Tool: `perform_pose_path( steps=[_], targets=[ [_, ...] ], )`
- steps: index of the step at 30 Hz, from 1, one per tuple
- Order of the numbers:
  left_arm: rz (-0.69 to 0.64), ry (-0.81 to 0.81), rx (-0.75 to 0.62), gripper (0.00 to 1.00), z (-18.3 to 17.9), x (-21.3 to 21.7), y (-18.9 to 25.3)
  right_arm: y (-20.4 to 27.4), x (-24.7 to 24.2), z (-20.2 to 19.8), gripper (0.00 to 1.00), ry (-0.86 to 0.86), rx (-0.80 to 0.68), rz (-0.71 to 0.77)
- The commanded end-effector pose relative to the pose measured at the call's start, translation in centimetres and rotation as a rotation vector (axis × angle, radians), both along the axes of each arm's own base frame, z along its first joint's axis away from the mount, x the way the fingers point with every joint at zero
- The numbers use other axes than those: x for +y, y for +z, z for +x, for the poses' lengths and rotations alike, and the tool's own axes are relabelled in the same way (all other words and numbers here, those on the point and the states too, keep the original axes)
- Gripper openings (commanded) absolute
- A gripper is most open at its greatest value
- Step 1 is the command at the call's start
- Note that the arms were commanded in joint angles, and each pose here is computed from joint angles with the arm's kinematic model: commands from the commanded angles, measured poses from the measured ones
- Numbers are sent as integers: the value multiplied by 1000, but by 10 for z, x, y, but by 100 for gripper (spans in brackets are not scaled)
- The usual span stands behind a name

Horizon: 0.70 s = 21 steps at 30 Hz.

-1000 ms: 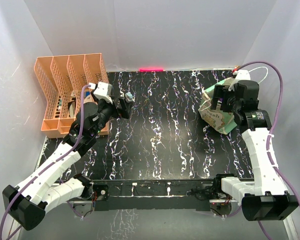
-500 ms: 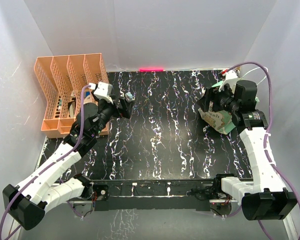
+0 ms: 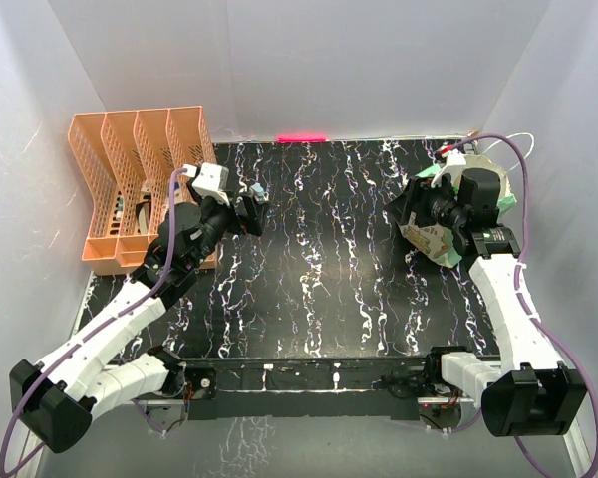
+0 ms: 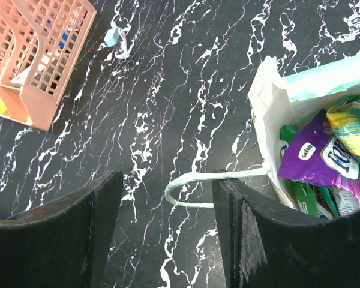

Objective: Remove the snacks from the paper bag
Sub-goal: Move the paper bag to the center of the board.

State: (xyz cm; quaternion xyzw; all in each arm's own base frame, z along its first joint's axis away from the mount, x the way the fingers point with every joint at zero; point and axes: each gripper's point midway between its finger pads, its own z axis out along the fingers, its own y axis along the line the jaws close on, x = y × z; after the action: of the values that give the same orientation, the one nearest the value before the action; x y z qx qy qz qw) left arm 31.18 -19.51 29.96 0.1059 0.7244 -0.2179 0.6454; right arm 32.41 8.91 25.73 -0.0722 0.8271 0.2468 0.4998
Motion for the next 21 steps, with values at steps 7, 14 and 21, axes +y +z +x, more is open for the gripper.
perform_pose_path(
  steps=[7, 14, 21],
  targets=[
    [-2, 0, -24, 98, 3, -2, 4, 11, 28, 9, 51, 92, -55, 133],
    [6, 1, -12, 98, 5, -3, 1, 12, 80, -17, 30, 237, 3, 182],
    [5, 21, 1, 98, 7, -1, 1, 28, 165, -57, 20, 359, 78, 274]
  ],
)
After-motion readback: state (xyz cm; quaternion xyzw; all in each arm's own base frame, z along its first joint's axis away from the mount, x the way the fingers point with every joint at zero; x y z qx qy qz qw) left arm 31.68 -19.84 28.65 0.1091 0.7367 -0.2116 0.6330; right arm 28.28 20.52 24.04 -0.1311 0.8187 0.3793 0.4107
